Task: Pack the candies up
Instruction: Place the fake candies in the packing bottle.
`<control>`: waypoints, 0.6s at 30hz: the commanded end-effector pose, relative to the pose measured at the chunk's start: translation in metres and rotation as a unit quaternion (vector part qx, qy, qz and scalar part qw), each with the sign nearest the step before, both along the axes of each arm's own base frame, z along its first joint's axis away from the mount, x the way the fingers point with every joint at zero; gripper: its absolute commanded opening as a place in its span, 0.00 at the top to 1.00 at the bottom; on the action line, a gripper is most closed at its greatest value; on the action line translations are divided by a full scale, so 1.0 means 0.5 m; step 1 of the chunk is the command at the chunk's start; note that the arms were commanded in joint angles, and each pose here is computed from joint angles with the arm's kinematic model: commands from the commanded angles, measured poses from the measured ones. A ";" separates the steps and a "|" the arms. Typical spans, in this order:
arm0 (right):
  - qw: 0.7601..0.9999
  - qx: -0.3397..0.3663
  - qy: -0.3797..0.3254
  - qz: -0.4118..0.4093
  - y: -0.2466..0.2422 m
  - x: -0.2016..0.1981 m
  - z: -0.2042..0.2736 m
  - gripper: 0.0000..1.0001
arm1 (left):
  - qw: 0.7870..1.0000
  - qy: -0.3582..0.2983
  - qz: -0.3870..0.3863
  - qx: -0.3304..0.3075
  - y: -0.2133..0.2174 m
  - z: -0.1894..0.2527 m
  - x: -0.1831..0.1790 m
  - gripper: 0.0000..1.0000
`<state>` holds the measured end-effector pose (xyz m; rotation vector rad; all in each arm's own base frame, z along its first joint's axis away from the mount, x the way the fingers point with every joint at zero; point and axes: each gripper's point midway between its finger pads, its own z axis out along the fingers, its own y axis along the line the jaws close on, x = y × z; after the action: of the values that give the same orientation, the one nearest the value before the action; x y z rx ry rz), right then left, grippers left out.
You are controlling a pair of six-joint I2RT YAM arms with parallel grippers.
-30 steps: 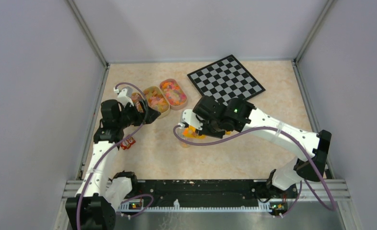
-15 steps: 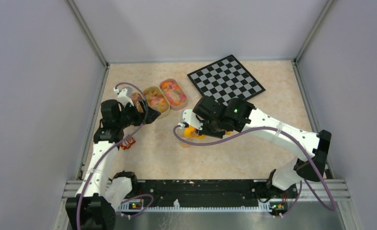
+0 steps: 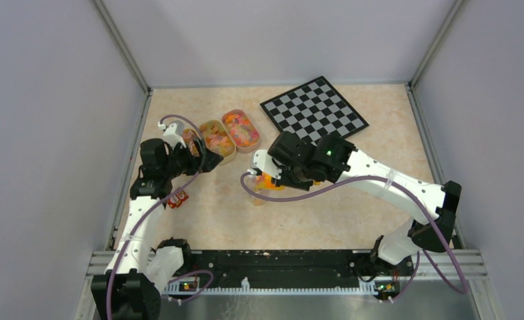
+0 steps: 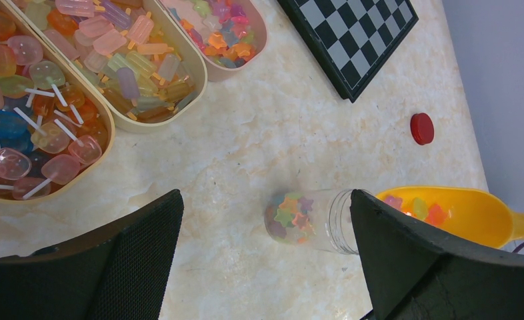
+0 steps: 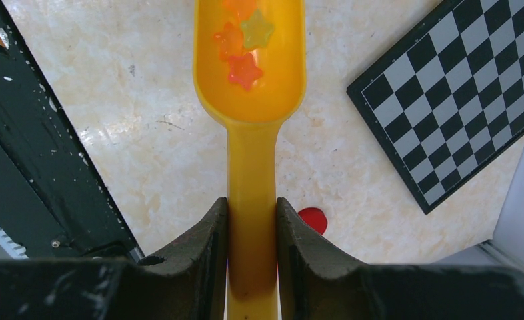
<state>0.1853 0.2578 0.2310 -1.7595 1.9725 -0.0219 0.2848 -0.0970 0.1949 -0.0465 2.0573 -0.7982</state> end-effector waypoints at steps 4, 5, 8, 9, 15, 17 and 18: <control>1.000 0.023 -0.021 0.003 0.013 0.001 0.038 1.00 | 1.000 -0.024 -0.013 0.002 -0.006 0.016 -0.002 0.01; 1.000 0.023 -0.020 0.003 0.013 0.001 0.038 1.00 | 1.000 -0.025 -0.013 0.002 -0.007 0.017 -0.002 0.01; 1.000 0.022 -0.021 0.004 0.012 0.001 0.038 1.00 | 1.000 -0.024 -0.013 0.002 -0.007 0.017 -0.002 0.01; 1.000 0.022 -0.021 0.005 0.013 0.000 0.037 1.00 | 1.000 -0.024 -0.014 0.002 -0.007 0.016 -0.002 0.01; 1.000 0.021 -0.022 0.003 0.009 0.001 0.040 1.00 | 1.000 -0.024 -0.014 0.002 -0.007 0.016 -0.002 0.01; 1.000 0.020 -0.021 0.002 0.008 0.000 0.039 1.00 | 1.000 -0.024 -0.014 0.002 -0.007 0.016 -0.002 0.01; 1.000 0.020 -0.021 0.002 0.007 0.000 0.040 1.00 | 1.000 -0.024 -0.014 0.002 -0.007 0.016 -0.003 0.01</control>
<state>0.1840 0.2553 0.2303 -1.7687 1.9774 -0.0315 0.2848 -0.0970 0.1949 -0.0469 2.0573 -0.7984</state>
